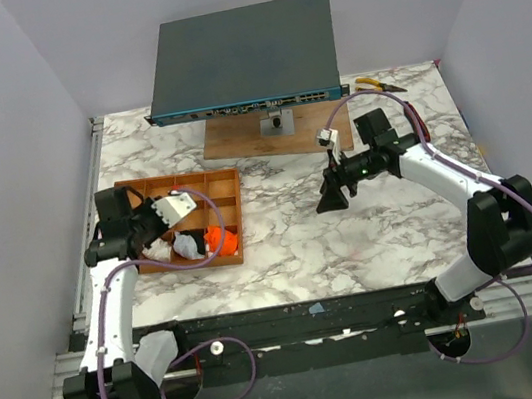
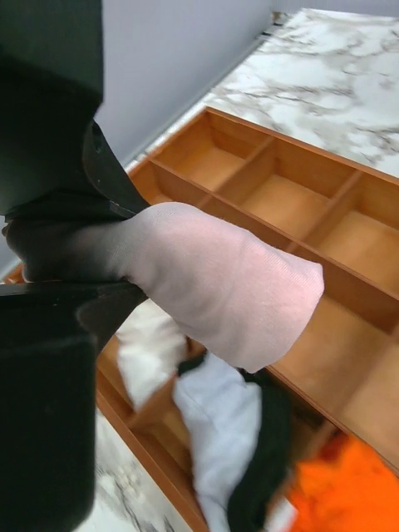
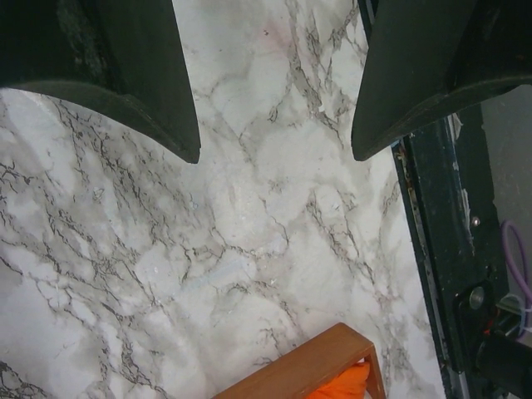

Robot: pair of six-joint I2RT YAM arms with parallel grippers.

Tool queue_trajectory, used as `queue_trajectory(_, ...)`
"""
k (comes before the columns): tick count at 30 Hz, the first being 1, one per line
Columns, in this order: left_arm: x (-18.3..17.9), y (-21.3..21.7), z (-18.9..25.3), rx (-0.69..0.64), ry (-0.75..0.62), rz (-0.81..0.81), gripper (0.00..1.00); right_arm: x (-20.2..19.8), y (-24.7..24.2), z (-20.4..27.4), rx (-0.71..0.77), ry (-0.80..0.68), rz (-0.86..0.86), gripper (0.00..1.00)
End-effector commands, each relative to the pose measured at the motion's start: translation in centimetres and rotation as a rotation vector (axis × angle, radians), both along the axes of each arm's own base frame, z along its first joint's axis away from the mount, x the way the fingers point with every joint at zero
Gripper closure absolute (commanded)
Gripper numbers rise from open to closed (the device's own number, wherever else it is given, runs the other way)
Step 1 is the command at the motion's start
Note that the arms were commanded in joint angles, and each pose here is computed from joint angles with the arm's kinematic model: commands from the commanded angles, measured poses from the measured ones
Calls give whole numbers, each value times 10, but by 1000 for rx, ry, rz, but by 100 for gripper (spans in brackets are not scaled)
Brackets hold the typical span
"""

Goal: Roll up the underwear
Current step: Move the storage box containing underwear.

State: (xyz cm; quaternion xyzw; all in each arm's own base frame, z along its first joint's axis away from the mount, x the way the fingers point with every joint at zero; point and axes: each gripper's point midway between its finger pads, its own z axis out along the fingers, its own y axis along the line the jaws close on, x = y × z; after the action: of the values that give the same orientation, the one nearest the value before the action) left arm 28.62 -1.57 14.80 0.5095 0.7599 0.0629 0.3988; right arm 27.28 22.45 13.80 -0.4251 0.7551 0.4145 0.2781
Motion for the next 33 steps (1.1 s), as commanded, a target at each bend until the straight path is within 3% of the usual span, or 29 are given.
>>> queue_trajectory(1, 2, 24, 13, 59, -67, -96, 100, 4, 5, -4, 0, -16, -9, 24)
queue_trajectory(13, 25, 0, 16, 33, -65, -187, 100, 3, 9, -13, -19, 7, -6, 24)
queue_trajectory(17, 38, -29, 14, 54, -123, -281, 100, 4, 7, -16, -32, 5, -11, 24)
queue_trajectory(23, 48, -85, 7, 73, -156, -558, 100, 5, 4, -25, -60, 7, -19, 24)
queue_trajectory(33, 70, -115, -21, 141, -125, -777, 100, 8, 0, -41, -101, 27, -34, 24)
